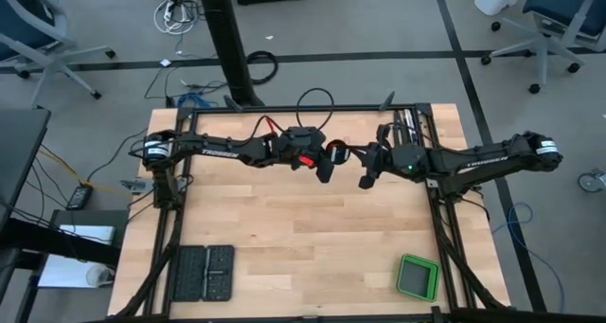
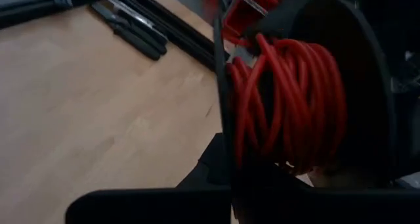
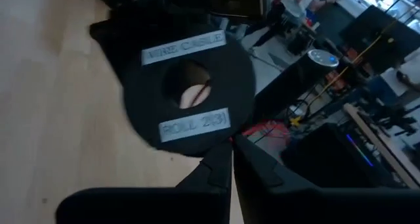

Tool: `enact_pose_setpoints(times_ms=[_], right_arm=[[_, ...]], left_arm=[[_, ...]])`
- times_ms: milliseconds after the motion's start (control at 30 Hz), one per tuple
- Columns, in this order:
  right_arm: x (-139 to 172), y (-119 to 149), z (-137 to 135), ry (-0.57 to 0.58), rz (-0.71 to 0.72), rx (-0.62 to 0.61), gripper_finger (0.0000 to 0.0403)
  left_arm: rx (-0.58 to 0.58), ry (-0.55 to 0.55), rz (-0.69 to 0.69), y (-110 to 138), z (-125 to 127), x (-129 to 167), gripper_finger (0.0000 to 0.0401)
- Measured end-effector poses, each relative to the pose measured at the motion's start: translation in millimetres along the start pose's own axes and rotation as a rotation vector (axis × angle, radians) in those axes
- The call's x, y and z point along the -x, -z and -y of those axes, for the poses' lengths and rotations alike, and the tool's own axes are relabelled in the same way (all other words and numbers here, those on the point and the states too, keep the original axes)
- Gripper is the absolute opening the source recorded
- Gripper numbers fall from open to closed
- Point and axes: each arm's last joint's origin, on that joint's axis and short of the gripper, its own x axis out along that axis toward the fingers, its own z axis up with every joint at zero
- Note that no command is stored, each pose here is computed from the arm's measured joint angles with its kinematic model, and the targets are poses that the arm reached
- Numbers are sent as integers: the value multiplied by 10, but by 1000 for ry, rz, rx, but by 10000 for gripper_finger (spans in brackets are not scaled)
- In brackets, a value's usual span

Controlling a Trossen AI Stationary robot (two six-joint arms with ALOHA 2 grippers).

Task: Coil cords
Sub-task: Coil the wire cable onto the spool

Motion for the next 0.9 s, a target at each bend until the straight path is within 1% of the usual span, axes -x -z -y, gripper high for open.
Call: enact_pose_setpoints(times_ms=[100,200,300,367,400,467,500,567,667,767,900], right_arm=[[-30,-16,1,29,4,0,25],[-24,-23,25,75,-7,30,30],[-16,-39,34,82,6,26,31],[6,-35,24,104,-15,20,31],[33,-26,17,135,-43,7,30],[115,-27,14,211,-77,-55,29],[168,-26,9,229,-85,-86,28],[274,-32,-14,189,-64,-141,25],[389,-32,-45,51,-18,-241,19],[458,-10,-59,-28,-16,-332,12],[484,27,-110,-122,-46,-422,5]], left_arm=[[-16,10,-26,68,30,-4,1],[-32,5,-74,147,55,-12,1],[-52,8,-80,167,81,-12,1],[-75,5,-83,177,88,-11,1],[-88,4,-89,184,86,-11,1],[-99,-2,-103,199,85,-10,1],[-113,-10,-120,214,75,-8,1],[-142,-33,-147,242,55,-4,1],[-205,-89,-171,272,18,4,1],[-254,-129,-214,308,-22,16,1],[-288,-166,-311,387,-73,45,1]])
